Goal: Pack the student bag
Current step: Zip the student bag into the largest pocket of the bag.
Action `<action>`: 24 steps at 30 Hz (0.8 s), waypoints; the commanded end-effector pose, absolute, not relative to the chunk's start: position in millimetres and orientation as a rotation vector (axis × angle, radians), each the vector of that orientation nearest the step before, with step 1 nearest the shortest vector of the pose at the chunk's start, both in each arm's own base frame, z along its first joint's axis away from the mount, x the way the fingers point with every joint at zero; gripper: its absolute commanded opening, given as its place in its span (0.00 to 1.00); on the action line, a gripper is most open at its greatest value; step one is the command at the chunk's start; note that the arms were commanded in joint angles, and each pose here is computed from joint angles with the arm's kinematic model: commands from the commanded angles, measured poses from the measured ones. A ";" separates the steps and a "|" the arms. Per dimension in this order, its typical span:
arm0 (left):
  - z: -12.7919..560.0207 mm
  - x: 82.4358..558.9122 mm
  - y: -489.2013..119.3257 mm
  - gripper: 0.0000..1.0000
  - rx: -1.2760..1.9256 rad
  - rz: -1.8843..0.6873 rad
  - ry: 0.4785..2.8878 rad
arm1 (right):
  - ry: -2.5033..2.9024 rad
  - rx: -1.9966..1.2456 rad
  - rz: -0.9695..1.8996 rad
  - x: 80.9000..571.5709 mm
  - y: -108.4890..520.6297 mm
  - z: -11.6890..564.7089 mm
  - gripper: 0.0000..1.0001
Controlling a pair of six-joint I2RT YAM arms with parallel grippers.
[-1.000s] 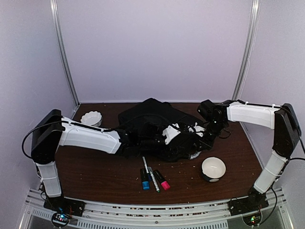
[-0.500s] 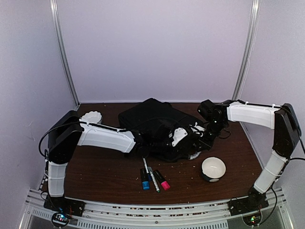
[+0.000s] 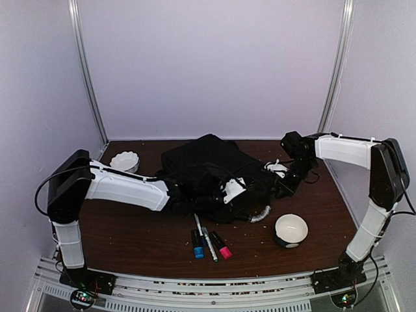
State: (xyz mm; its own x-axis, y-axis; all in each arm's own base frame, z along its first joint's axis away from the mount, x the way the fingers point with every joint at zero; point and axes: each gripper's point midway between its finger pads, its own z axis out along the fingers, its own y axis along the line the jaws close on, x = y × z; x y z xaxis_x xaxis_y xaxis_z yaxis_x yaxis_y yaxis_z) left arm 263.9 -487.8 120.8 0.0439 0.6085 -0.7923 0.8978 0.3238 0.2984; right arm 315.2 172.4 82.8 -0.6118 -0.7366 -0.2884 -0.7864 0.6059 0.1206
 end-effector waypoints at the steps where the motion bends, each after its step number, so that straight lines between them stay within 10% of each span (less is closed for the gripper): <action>1: 141.5 252.7 -462.2 0.00 1.506 -0.296 1.511 | 2.657 -1.138 0.224 344.7 145.9 80.2 0.00; 17: 112.3 315.5 -355.7 0.00 1.348 0.020 1.787 | 2.583 -1.145 0.348 321.5 161.1 93.9 0.00; 21: 129.7 308.0 -365.7 0.44 1.343 -0.065 1.745 | 2.525 -1.230 0.414 301.3 183.7 101.0 0.00; 24: 155.6 285.9 -388.2 0.57 1.352 -0.183 1.611 | 2.480 -1.303 0.478 283.2 203.9 105.8 0.00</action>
State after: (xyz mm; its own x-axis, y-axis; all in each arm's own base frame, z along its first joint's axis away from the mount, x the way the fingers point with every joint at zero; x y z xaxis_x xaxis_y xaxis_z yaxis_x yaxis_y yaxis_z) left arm 294.0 -379.7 116.0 0.0332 0.7465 -0.6646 0.8340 0.3458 0.4301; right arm 307.7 189.9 93.2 -0.5766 -0.7167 -0.3922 -0.8052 0.5797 0.1244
